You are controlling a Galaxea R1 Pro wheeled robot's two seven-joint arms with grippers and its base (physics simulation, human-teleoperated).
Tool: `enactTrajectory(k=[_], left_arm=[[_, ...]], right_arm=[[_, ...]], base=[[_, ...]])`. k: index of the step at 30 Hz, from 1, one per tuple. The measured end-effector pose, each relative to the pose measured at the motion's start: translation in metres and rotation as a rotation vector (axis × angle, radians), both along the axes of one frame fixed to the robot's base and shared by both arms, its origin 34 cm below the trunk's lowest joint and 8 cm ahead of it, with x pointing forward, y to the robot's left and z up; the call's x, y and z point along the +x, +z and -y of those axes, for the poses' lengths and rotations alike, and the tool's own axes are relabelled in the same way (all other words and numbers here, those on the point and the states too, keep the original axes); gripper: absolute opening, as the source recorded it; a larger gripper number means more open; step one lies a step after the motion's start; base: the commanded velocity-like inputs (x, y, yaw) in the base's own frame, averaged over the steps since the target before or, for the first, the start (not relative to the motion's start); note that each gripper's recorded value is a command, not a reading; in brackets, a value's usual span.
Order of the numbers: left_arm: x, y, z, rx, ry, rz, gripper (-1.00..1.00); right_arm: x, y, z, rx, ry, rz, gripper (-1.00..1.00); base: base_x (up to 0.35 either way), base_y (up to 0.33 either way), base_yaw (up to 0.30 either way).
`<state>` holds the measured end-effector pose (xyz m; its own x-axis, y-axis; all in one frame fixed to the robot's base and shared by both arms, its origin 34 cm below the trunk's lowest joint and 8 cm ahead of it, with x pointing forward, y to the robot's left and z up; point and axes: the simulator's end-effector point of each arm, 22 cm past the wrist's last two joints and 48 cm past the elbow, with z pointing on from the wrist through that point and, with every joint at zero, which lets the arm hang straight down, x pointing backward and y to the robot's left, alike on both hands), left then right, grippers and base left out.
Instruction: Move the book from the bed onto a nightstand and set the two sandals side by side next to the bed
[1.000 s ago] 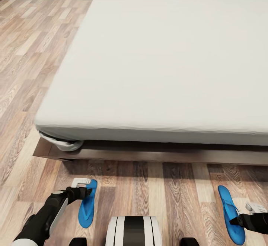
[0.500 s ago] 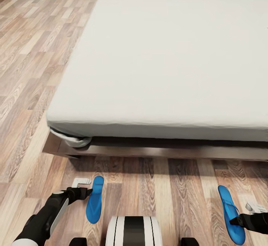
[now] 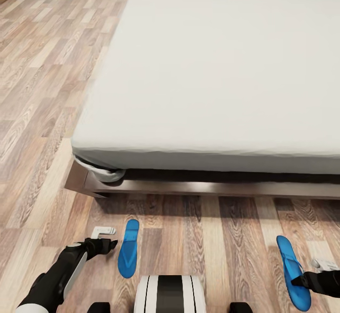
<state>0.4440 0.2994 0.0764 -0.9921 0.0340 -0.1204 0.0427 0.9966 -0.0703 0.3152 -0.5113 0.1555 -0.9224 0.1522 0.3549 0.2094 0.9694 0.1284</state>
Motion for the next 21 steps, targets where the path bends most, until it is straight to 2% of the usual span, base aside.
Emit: enactTrajectory(k=[10,16,21], left_arm=[[0.000,0.000,0.000,0.000,0.000,0.000,1.00],[0.000,0.000,0.000,0.000,0.000,0.000,1.00],[0.000,0.000,0.000,0.000,0.000,0.000,1.00]], right_arm=[[0.000,0.000,0.002,-0.008,0.006,0.002,-1.00],[-0.005,-0.003,0.032,-0.138,0.059,-0.018,-1.00],[-0.006,-0.004,0.038,-0.167,0.070,-0.018,-1.00]], base=[[0.000,0.282,0.000],[0.000,0.283,0.000],[0.000,0.157,0.000]])
